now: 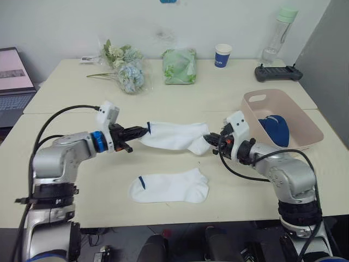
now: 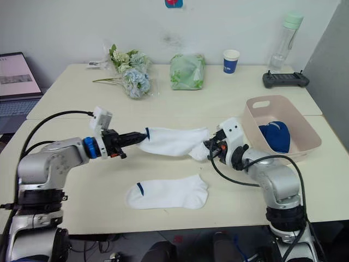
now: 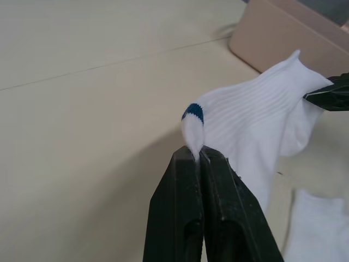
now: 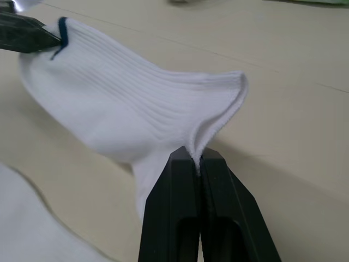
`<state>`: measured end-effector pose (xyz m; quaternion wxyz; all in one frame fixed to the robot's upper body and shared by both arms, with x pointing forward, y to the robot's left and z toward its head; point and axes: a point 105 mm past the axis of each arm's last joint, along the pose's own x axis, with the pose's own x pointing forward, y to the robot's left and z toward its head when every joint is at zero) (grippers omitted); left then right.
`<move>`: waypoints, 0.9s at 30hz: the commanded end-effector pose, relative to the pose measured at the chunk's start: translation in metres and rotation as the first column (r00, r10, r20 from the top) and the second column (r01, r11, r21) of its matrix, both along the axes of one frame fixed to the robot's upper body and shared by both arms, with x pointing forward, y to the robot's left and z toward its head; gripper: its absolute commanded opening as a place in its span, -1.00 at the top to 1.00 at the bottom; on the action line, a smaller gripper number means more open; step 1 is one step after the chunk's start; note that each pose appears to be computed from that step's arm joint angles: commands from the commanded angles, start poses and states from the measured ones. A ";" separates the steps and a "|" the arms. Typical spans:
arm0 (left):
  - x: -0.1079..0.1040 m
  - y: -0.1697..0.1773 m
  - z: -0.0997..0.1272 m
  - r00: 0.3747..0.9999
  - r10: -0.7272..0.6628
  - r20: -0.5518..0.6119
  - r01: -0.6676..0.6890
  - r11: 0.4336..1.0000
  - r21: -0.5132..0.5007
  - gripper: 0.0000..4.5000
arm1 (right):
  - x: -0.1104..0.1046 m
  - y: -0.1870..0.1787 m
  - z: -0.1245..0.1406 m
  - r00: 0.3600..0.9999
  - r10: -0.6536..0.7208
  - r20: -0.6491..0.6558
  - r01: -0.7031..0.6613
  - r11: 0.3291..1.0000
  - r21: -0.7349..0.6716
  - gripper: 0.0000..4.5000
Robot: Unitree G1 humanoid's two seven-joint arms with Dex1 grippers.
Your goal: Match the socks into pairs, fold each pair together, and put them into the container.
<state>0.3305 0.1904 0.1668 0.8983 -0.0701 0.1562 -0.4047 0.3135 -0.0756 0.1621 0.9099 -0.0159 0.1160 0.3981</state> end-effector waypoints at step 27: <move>-0.103 0.004 -0.078 0.957 0.014 -0.289 0.008 0.997 0.074 0.99 | -0.073 -0.004 -0.059 0.951 0.091 -0.297 -0.119 0.990 -0.076 1.00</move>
